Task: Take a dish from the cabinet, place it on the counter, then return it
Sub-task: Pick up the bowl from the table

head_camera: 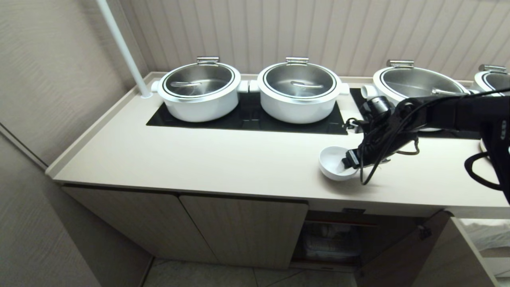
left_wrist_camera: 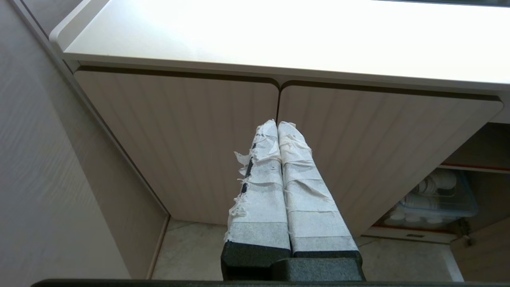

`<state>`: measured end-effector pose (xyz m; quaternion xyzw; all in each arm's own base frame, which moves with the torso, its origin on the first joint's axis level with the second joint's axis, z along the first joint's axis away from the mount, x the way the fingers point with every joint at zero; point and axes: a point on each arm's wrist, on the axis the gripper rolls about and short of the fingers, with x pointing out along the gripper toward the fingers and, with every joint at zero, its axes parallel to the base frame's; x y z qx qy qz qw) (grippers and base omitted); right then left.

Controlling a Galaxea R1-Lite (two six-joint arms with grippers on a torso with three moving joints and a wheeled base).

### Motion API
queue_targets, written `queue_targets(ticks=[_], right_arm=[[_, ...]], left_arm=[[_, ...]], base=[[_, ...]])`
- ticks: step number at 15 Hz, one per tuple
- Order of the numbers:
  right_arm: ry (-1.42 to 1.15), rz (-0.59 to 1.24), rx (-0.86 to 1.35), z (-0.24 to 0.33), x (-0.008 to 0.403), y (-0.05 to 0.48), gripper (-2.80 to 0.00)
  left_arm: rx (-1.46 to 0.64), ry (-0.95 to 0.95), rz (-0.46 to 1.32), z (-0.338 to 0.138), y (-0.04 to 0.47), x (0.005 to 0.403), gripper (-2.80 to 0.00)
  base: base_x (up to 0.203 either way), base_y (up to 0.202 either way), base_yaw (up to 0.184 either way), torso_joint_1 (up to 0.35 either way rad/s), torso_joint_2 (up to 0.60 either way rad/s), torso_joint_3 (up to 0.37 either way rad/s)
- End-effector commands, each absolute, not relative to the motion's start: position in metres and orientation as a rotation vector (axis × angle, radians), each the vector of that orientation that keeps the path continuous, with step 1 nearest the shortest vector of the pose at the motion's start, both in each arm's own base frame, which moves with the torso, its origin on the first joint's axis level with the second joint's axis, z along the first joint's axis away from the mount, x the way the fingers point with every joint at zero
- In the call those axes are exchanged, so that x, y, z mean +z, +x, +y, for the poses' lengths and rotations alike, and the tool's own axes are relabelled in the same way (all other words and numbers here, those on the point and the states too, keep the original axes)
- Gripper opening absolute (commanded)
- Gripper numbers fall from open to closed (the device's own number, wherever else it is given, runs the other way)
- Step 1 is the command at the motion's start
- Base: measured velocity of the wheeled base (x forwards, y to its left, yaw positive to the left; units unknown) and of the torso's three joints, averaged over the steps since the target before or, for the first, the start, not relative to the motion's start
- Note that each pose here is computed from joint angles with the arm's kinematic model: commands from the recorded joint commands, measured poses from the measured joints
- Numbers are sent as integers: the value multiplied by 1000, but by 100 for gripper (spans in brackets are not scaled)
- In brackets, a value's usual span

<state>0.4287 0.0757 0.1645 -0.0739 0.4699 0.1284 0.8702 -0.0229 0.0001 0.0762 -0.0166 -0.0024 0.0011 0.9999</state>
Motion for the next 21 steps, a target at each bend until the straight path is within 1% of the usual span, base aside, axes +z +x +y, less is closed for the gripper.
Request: queue_targets(ticks=[1,3,4,9,11,21], right_arm=[[-157,987,273,77,163,429,0],[-158,988,274,77,163,429,0],[-158,990,274,78,162,429,-280],[-175,996,248,79,160,430,-280],[-181,1002,169,81,158,430,-280],[-114,994,141,87,167,424,-280]], left_arm=[[5,-34,-5,0,-23,76,-280],[3,-34,-6,0,-23,76,-280],[3,-34,-6,0,-23,76,-280],[3,-34,-5,0,-23,76,-280],[3,-34,-5,0,-23,76,-280],[3,-34,-6,0,-23,76,-280]], base=[[0,0,0,0,0,0],[0,0,0,0,0,0],[0,0,0,0,0,0],[0,0,0,0,0,0],[0,0,0,0,0,0],[0,0,0,0,0,0]])
